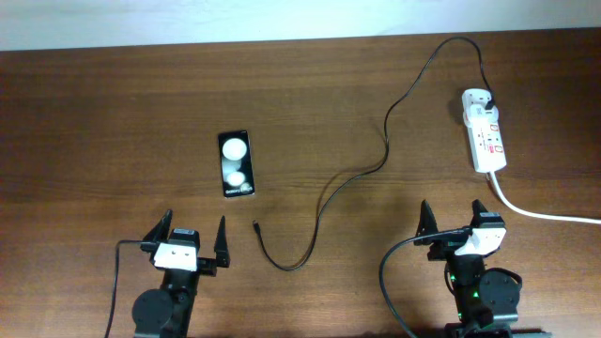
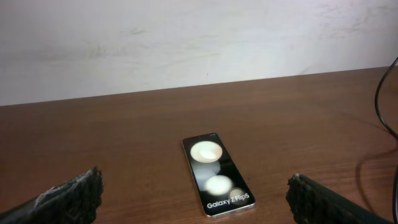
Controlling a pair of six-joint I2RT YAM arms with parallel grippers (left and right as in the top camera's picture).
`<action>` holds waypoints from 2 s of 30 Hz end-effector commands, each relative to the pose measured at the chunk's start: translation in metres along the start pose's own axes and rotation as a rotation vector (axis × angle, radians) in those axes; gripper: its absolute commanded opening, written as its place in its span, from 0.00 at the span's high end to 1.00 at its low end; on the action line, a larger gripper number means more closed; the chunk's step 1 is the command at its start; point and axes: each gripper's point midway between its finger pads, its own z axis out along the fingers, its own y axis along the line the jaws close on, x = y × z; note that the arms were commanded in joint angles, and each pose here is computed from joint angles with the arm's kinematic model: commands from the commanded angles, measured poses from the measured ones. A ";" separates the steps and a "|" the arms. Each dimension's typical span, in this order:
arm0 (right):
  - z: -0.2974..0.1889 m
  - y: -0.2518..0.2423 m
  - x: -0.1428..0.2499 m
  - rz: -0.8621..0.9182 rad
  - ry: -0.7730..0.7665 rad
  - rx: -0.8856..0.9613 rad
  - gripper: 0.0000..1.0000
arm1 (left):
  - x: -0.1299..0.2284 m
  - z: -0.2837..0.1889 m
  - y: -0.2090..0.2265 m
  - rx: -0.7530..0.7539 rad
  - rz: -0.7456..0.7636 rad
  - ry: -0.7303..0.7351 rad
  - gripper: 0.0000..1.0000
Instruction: Plug charger to phone and switch on socket
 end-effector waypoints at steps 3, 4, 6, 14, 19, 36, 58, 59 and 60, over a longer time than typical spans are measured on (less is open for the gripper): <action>0.001 0.000 0.004 0.002 0.013 0.001 0.01 | 0.002 0.000 0.003 -0.018 0.012 0.005 0.01; 0.001 0.000 0.004 0.002 0.013 0.001 0.01 | 0.002 0.000 0.003 -0.018 0.012 0.005 0.01; 0.001 0.000 0.004 0.002 0.013 0.001 0.01 | 0.002 0.000 0.003 -0.018 0.012 0.005 0.01; 0.001 0.000 0.004 0.002 0.013 0.001 0.01 | 0.002 0.000 0.003 -0.018 0.012 0.005 0.01; 0.001 0.000 0.004 0.002 0.013 0.001 0.01 | 0.002 0.000 0.003 -0.018 0.012 0.005 0.01; 0.001 0.000 0.004 0.002 0.013 0.001 0.01 | -0.005 0.000 0.003 -0.016 0.011 -0.022 0.01; 0.001 0.000 0.004 0.002 0.013 0.001 0.01 | -0.204 -0.070 -0.017 0.160 0.017 -0.090 0.01; 0.001 0.000 0.004 0.002 0.013 0.001 0.01 | -0.209 -0.067 -0.017 0.162 0.015 -0.074 0.01; 0.001 0.000 0.004 0.002 0.013 0.001 0.01 | -0.215 -0.060 -0.016 0.164 0.012 -0.038 0.01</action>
